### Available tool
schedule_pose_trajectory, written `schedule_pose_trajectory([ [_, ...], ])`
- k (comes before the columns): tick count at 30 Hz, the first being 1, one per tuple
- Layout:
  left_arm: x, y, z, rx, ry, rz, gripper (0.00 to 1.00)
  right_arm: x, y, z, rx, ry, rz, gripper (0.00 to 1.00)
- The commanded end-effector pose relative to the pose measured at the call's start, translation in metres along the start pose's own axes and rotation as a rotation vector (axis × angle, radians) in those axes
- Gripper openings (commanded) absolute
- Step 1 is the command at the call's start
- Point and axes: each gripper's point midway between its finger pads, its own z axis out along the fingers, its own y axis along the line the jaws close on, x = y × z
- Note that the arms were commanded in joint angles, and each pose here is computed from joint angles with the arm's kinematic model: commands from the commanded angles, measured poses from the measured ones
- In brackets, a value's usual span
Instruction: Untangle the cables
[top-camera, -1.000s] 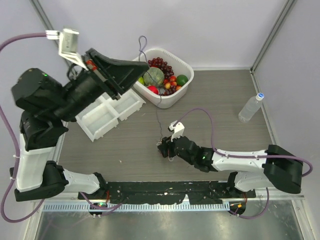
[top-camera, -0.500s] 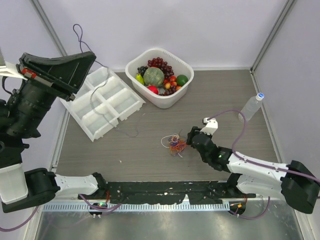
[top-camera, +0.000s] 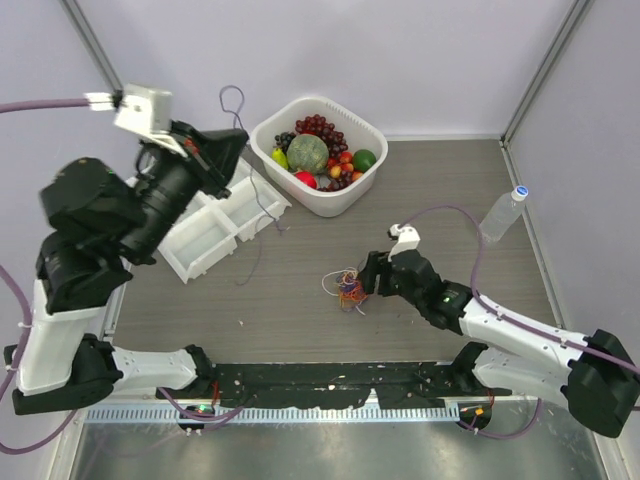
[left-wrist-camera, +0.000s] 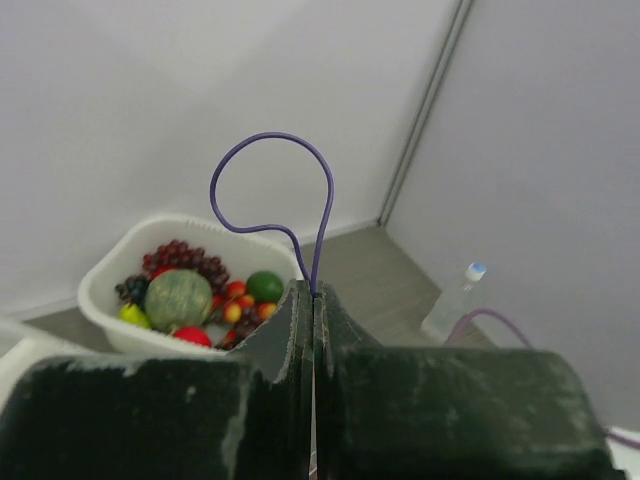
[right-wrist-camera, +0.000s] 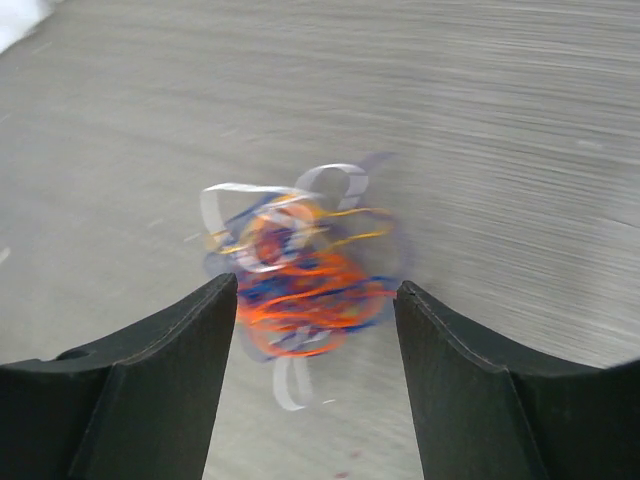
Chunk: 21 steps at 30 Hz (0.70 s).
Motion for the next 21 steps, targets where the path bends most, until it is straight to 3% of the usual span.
schedule_pose_trajectory([
  [1,0.056,0.025,0.007,-0.128,0.126,0.125,0.00,-0.017,0.100,-0.024,-0.387,-0.016,-0.140,0.70],
  [6,0.118,0.051,0.004,-0.246,0.234,0.214,0.00,-0.016,0.152,-0.034,-0.582,-0.015,-0.064,0.65],
  [9,0.152,0.066,0.002,-0.315,0.302,0.277,0.00,0.004,0.151,-0.012,-0.541,0.042,0.062,0.54],
  [10,0.162,0.069,0.001,-0.327,0.326,0.295,0.00,0.005,0.145,-0.004,-0.505,0.016,0.095,0.49],
  [13,0.197,0.075,0.002,-0.350,0.394,0.317,0.00,0.029,0.125,0.021,-0.400,0.049,0.172,0.47],
  [17,0.248,0.088,0.005,-0.391,0.494,0.309,0.00,0.048,0.058,0.052,-0.157,0.121,0.260,0.44],
  [19,0.285,0.097,0.008,-0.398,0.581,0.267,0.00,0.051,0.026,0.055,-0.049,0.157,0.307,0.34],
  [21,0.327,0.104,0.010,-0.391,0.684,0.160,0.00,0.049,0.010,0.048,-0.008,0.162,0.301,0.34],
])
